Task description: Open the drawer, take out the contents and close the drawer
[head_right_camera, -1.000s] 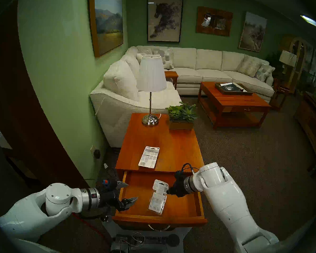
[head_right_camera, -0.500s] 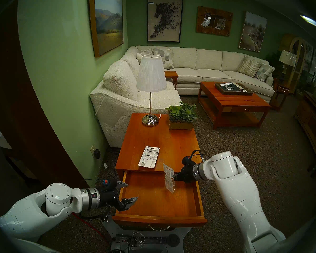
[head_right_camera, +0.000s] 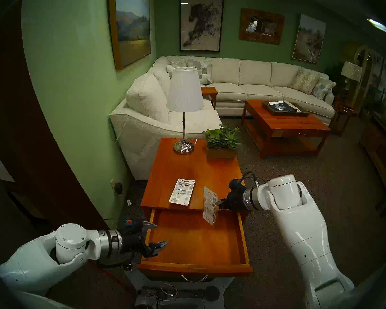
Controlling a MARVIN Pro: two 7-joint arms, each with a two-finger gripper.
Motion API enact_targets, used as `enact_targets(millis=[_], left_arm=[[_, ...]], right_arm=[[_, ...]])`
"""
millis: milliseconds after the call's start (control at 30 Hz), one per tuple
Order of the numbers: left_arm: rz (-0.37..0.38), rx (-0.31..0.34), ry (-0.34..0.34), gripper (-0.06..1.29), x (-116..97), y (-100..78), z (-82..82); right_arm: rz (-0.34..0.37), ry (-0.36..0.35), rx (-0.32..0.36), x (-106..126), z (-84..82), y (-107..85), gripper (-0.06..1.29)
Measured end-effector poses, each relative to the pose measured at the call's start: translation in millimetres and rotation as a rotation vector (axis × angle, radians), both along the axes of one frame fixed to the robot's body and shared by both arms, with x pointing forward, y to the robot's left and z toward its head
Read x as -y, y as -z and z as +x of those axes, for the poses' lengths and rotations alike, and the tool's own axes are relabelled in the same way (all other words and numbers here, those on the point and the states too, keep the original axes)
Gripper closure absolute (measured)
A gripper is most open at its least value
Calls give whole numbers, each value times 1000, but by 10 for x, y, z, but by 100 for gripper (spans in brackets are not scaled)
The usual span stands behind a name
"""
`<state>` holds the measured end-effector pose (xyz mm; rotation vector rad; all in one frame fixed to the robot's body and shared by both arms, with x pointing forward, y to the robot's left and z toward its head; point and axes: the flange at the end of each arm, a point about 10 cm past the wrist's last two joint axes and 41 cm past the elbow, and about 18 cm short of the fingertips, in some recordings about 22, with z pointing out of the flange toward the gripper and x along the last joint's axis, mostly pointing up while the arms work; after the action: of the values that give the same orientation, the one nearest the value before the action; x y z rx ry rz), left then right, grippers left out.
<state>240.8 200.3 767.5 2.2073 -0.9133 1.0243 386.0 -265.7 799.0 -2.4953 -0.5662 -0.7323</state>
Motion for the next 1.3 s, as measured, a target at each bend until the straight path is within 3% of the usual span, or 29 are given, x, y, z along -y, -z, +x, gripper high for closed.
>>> enact_targets(millis=[267,800,1133,1300], left_arm=[[0,0,0,0,0,0,0],[0,-1,0,0,1,3,-1],[0,-1,0,0,1,3,-1],[0,-1,0,0,1,3,-1]], right_arm=[[-3,11,14,52,162,-76,127],[13,53,103,209,531,-490,127],[43,70,31,147,689,-262,127],[58,75,-31,65,767,-62,127]])
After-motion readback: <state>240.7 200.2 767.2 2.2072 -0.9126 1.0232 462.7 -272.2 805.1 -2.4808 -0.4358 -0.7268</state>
